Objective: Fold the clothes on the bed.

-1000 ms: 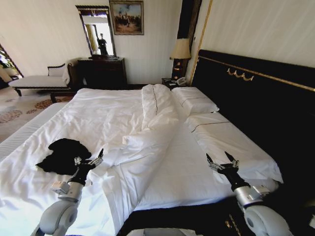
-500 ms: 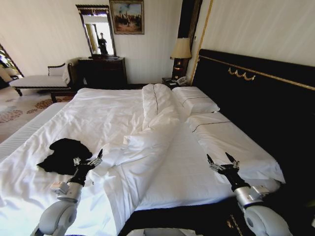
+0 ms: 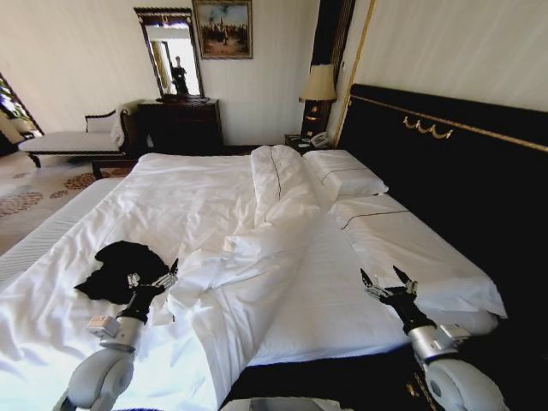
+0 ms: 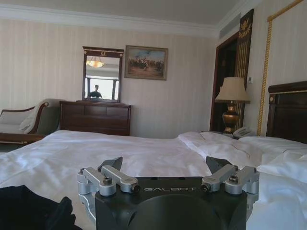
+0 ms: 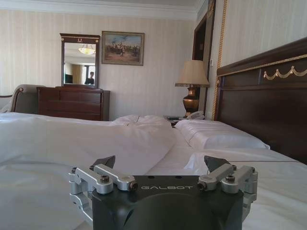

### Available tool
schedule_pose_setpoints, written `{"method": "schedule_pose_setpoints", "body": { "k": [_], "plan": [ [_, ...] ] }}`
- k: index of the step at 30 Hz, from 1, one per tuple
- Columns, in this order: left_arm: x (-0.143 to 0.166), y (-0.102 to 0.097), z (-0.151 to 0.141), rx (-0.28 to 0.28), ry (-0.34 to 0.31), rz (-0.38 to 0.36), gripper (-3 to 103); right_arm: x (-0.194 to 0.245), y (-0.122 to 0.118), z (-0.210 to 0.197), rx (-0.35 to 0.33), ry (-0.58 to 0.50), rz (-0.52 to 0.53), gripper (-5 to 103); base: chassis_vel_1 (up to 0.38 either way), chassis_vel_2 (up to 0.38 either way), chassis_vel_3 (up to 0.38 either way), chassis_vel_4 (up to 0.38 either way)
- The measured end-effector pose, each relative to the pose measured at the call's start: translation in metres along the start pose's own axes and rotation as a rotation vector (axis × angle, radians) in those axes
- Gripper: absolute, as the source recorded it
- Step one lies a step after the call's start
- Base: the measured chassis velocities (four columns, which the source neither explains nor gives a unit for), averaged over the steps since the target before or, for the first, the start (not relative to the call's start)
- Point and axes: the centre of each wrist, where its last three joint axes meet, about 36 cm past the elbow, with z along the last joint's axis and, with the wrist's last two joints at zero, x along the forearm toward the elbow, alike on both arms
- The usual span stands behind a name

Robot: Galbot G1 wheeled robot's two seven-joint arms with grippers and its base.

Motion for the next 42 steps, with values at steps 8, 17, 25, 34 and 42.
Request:
{"method": "schedule_pose_setpoints", "body": {
  "k": [8,17,25,34,42],
  "plan": [
    [0.0006,-0.0001,0.0006,0.000,0.002,-0.002,101,0.0000,0.0000,-0.0001,0.000,0.000,-0.001,100,0.139,0.140,-0.133,-0.132],
    [0.0033,-0.0013,0.0026,0.002,0.008,-0.004,100,0.0001,0.0001,0.0001,0.001,0.002,0.000,100,0.127,0.124,-0.116,-0.121],
    [0.0022,-0.0014,0.0001,0.005,0.000,-0.002,99,0.0009,0.0013,-0.0016,0.000,0.003,-0.002,100,0.116,0.114,-0.121,-0.116],
    [0.0055,-0.0013,0.0012,0.005,0.008,-0.002,99,0.0046,0.0040,-0.0012,-0.002,0.008,0.000,100,0.125,0.128,-0.124,-0.132],
    [0.0061,-0.0021,-0.0004,0.006,0.004,0.001,99,0.0050,0.0056,-0.0028,-0.002,0.004,-0.003,100,0.133,0.137,-0.126,-0.126]
  ]
}}
